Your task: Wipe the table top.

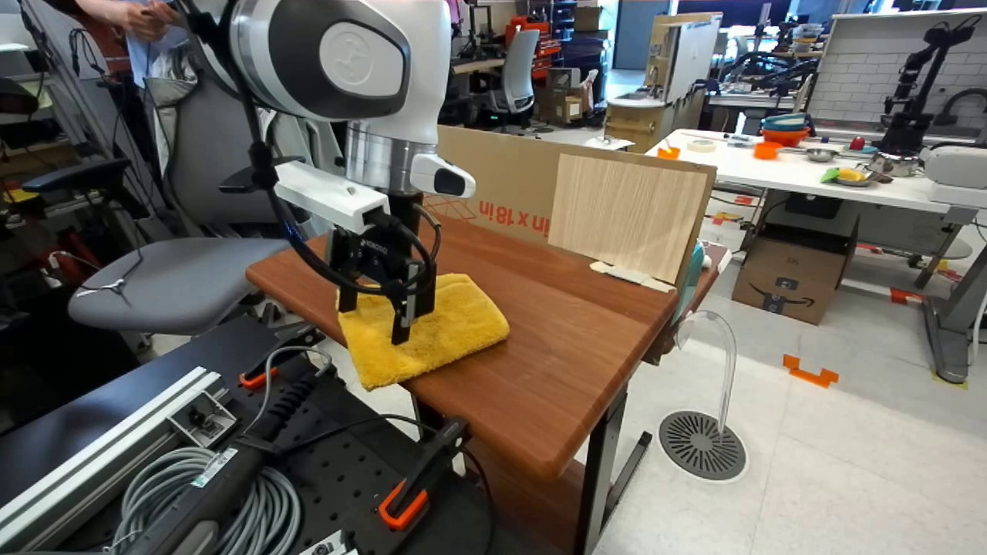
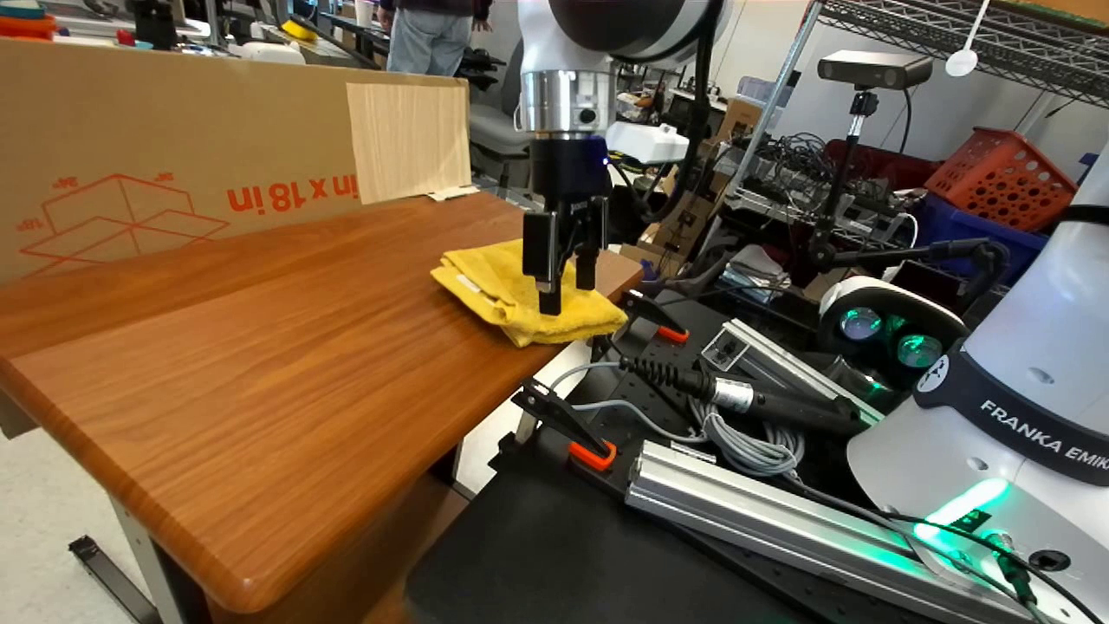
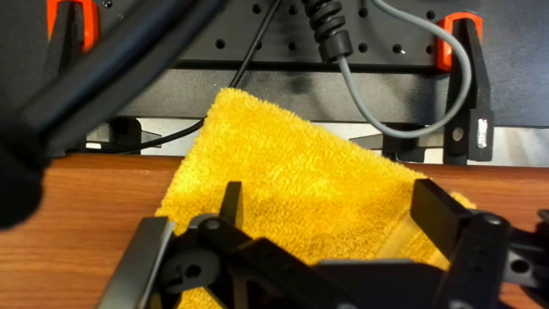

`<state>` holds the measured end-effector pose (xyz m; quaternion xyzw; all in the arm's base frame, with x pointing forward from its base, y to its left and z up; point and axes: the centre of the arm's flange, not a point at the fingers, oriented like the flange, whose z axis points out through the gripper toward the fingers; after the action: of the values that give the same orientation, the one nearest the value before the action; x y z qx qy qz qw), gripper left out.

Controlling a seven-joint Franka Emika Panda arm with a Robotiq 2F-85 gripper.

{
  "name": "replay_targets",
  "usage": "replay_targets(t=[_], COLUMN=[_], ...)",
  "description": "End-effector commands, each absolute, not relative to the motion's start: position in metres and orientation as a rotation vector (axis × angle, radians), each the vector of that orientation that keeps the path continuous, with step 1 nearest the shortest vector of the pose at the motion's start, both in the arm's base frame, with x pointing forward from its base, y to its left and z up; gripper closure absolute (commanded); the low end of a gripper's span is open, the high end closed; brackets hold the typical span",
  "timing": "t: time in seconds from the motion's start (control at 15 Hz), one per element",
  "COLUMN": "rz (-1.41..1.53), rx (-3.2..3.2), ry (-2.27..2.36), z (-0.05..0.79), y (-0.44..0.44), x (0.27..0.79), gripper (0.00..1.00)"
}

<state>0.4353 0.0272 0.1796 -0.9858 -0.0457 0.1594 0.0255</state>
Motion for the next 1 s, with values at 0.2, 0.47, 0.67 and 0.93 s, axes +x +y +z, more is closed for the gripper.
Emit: replay_targets(t=[0.2, 0.47, 0.67, 0.93], rz=[0.474, 0.483, 0.481, 0.404], rx=[-3.040, -3.032, -3.033, -3.098], ry=[-0.068, -0.013, -0.018, -0.022], z=[0.182, 0.175, 0.175, 0.149], y=[-0.009, -0.034, -0.033, 0.002], x=[0.450, 0.454, 0.455, 0.465], gripper=[0.00, 0.00, 0.00, 0.00])
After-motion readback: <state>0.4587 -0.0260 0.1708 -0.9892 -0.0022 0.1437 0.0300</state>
